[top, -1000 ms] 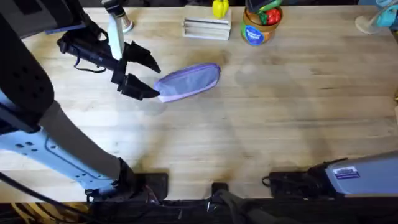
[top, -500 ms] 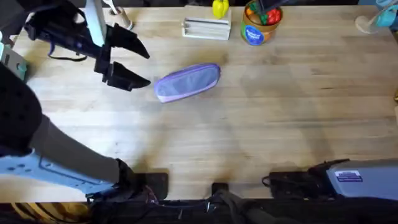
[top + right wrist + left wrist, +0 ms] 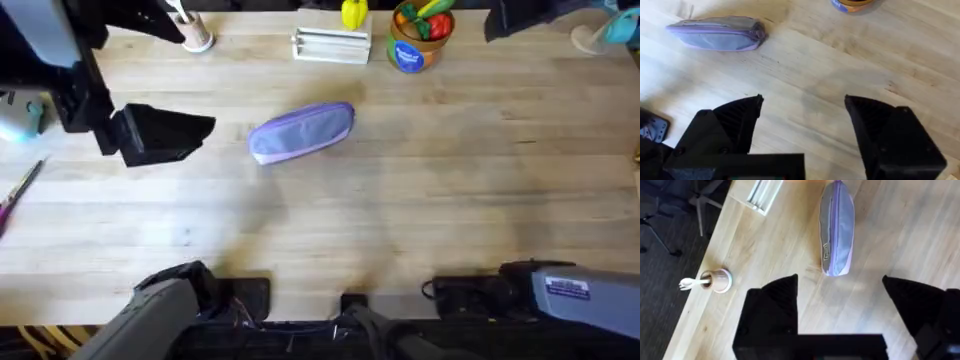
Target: Unzip the bag, pick up the pens from the table one at a time and place them inside, then zip the bag closed.
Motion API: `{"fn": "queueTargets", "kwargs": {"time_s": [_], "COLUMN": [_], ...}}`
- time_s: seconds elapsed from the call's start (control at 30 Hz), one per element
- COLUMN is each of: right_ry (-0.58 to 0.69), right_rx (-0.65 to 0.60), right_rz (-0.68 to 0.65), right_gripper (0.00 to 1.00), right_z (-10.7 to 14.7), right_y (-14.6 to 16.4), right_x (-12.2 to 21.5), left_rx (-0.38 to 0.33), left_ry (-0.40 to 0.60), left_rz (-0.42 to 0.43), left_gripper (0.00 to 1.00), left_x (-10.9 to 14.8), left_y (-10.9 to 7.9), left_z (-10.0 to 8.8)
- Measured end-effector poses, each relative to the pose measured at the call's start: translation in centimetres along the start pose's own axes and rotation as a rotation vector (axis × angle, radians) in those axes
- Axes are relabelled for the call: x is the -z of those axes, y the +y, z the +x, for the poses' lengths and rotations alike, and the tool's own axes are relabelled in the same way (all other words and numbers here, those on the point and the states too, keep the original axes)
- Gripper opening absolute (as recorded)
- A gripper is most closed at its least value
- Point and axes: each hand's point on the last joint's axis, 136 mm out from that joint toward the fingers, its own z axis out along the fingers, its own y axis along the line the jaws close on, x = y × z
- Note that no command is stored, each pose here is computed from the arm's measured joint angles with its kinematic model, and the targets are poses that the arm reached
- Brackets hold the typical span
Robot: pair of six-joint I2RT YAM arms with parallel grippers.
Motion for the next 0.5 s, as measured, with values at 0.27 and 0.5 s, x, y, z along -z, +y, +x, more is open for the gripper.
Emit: {"fn": "queueTargets", "kwargs": {"time_s": [0.27,0.5], "right_ry": [-0.072,-0.080], "right_rx": [-0.001,-0.008], "right_rz": [0.009,-0.040], "right_gripper": [0.996,0.996], "right_z": [1.5,2.6], "right_y": [0.9,2.0], "right_x": [3.0,2.3], "left_rx": [0.223,0.488], "left_ry": [-0.035,-0.094], "left_rz": [-0.176,-0.231], "left_gripper": [0.995,0.995], "left_x": [4.0,5.4], "left_y": [-2.9,-4.4], "left_z": [-2.7,-3.7]}}
